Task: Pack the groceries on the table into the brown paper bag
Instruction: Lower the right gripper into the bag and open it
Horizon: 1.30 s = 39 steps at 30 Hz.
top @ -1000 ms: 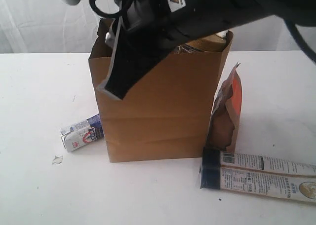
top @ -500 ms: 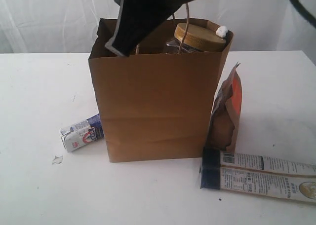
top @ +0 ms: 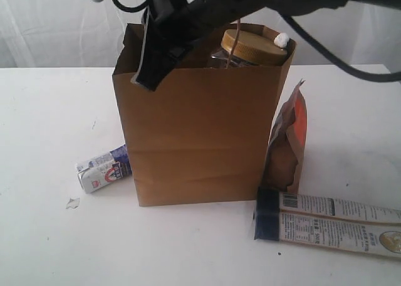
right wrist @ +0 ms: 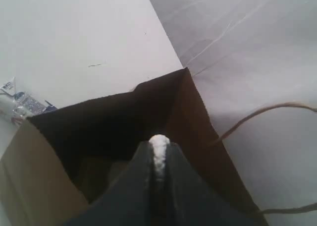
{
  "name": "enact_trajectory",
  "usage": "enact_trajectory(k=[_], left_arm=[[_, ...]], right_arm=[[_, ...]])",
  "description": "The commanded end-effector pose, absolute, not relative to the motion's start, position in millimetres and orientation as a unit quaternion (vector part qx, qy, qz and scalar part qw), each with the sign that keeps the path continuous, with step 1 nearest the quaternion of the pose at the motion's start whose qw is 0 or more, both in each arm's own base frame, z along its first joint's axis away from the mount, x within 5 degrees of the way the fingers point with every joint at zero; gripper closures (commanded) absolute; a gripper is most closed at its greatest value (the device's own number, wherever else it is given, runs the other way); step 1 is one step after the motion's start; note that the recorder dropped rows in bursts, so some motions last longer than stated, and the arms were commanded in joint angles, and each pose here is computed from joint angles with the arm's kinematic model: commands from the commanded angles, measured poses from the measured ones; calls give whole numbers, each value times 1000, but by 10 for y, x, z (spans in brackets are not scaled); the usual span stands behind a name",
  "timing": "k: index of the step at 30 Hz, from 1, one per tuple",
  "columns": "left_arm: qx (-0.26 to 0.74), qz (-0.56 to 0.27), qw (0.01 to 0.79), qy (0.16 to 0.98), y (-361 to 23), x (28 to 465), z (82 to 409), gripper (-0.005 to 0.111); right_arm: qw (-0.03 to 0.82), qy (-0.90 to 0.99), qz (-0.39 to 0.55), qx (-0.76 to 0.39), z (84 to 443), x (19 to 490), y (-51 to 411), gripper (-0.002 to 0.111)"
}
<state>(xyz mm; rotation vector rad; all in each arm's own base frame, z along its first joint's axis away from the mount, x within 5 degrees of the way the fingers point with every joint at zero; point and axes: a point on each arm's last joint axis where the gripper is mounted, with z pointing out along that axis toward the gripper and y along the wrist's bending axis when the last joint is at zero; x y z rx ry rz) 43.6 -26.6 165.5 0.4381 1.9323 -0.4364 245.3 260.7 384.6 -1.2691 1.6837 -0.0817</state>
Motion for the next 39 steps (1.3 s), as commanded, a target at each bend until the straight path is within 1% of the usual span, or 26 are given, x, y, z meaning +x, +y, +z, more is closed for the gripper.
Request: enact_trajectory(k=[1,3,4,7,9,16,17,19,24,27,32,39], left_arm=[[183,-185,527,809,-268,432,1644,107],[183,-185,527,809,-268,432,1644,107],[183,-185,527,809,-268,432,1644,107],[183,-185,527,809,-268,432,1644,107],[183,-185,527,809,-268,432,1644,107],[183,-185,527,809,-268,432,1644,107],[183,-185,527,809,-268,432,1644,107],[183,-185,527,809,-268,432,1644,107],[183,-185,527,809,-268,432,1644,107],[183,-185,527,809,-268,432,1644,107],[183,-185,527,809,-268,432,1644,107],[183,-185,527,809,-268,432,1644,107]], right_arm=[[494,701,-35,-513,3852,2480,2592,101],[497,701,-39,-510,3858,2487,2587,89],[501,701,-43,-506,3870,2495,2580,80],[506,705,-48,-495,3885,2508,2568,59],[508,706,-46,-491,3910,2505,2562,54],[545,703,-8,-456,4259,2338,2405,54],[547,698,5,-462,4326,2262,2364,54],[533,665,7,-523,4377,2083,2373,54],[470,581,-8,-665,4281,1726,2535,54],[454,535,-17,-712,4223,1595,2654,54],[432,497,5,-753,4082,1392,2907,54],[404,534,57,-741,3998,1266,3002,54]])
